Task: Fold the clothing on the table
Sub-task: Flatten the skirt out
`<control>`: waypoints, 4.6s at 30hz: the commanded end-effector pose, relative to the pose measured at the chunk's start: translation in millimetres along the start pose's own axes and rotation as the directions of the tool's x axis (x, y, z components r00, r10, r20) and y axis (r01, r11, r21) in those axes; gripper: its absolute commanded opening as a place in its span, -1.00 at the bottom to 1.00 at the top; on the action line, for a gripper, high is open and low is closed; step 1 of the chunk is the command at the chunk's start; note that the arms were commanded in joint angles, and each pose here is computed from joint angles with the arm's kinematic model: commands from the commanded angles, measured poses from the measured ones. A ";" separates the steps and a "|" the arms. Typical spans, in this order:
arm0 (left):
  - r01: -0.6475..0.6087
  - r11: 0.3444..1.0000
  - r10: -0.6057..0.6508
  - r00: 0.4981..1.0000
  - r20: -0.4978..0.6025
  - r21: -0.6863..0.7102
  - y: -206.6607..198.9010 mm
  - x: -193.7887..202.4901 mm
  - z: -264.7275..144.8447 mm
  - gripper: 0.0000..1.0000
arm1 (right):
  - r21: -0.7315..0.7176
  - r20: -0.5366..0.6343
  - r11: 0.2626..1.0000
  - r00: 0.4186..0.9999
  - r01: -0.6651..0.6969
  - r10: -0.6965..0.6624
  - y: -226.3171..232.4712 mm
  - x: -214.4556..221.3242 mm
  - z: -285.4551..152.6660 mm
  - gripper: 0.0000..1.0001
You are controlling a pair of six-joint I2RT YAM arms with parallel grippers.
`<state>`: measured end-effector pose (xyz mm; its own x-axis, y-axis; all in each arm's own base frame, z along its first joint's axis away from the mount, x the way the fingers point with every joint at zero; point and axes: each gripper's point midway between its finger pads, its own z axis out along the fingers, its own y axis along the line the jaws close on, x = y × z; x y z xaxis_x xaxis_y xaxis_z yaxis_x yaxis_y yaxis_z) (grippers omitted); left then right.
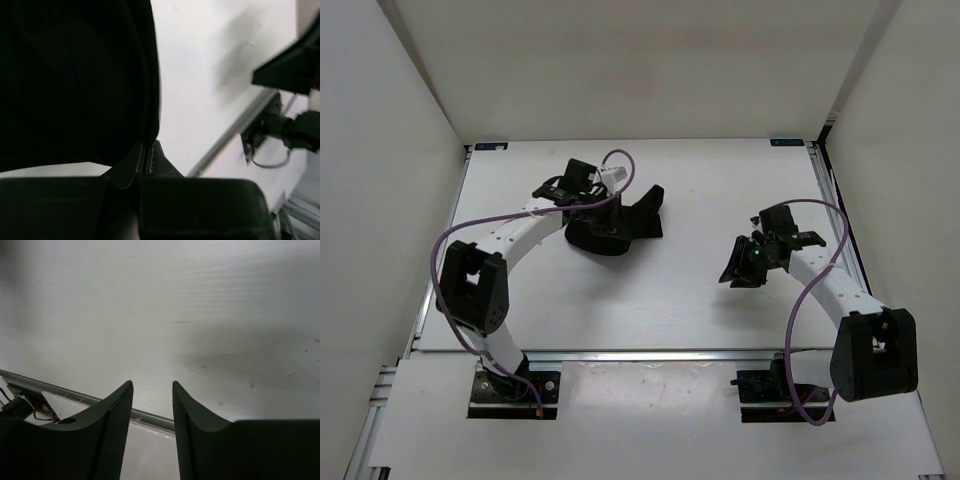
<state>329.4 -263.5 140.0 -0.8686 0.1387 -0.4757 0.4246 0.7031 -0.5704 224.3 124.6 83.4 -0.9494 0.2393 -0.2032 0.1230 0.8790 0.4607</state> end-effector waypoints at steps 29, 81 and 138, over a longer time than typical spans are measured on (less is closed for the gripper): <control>0.325 0.945 -0.304 0.917 0.258 -0.038 69.1 31.1 -78.2 -1.00 | -0.238 0.038 0.912 0.942 0.333 -0.334 124.7 -83.4 38.2 -0.06; 0.179 0.983 -0.148 0.904 0.400 -0.041 57.1 -129.7 -105.8 -1.00 | -0.225 0.371 0.834 0.836 0.504 -0.405 171.8 -210.0 -24.1 -1.00; -0.038 0.940 -0.189 0.772 0.607 0.340 -13.9 -250.3 -169.4 -1.00 | 0.261 0.808 0.870 0.398 0.418 -0.434 152.2 -270.0 -175.6 -1.00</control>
<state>497.1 -211.4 317.2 -0.6928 -0.3964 -0.6024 0.4299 0.4437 -0.7863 443.0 156.0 289.4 -0.4051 0.0334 -0.9136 -0.3145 0.9332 0.1736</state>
